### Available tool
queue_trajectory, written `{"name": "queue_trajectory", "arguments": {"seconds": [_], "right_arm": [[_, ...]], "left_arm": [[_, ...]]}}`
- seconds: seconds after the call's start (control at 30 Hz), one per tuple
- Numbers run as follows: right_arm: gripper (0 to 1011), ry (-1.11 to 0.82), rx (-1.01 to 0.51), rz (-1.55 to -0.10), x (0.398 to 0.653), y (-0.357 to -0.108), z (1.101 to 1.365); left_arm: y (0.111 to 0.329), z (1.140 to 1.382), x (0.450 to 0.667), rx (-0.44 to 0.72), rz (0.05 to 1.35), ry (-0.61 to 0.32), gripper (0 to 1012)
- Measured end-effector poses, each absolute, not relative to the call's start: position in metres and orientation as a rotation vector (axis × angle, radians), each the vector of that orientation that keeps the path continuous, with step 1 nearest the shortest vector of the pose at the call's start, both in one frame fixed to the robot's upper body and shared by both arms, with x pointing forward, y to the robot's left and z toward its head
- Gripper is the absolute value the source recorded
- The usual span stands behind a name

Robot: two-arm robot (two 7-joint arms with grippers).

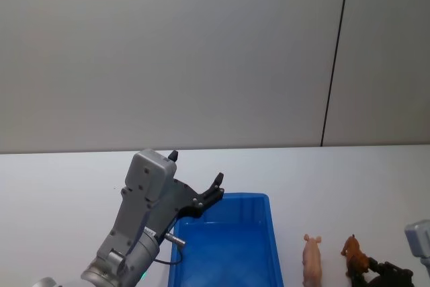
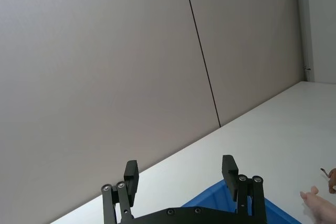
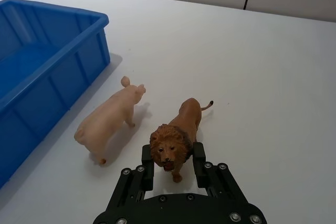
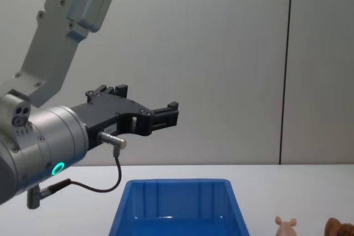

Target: Pick up the two dolls from the table and place them into the box.

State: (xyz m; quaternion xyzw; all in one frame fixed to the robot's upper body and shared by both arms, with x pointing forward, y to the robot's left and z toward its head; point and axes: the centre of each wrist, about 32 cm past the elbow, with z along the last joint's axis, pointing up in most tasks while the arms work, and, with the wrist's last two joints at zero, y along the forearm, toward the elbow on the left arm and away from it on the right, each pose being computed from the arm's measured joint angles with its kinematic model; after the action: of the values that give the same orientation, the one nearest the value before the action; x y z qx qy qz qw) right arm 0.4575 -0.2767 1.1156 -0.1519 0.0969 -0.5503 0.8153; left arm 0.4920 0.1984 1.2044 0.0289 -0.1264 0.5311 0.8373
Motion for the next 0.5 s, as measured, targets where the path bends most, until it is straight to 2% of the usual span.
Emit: {"name": "queue_trajectory", "arguments": {"seconds": [0.23, 0.5], "right_arm": [[422, 0.157, -0.314, -1.193, 0.457, -0.275, 1.119], [422, 0.052, -0.284, -1.197, 0.457, -0.269, 1.135]], "left_arm": [[0.198, 1.204, 0.492, 0.061, 1.124, -0.268, 1001], [0.198, 1.204, 0.492, 0.061, 1.124, -0.268, 1001]]}}
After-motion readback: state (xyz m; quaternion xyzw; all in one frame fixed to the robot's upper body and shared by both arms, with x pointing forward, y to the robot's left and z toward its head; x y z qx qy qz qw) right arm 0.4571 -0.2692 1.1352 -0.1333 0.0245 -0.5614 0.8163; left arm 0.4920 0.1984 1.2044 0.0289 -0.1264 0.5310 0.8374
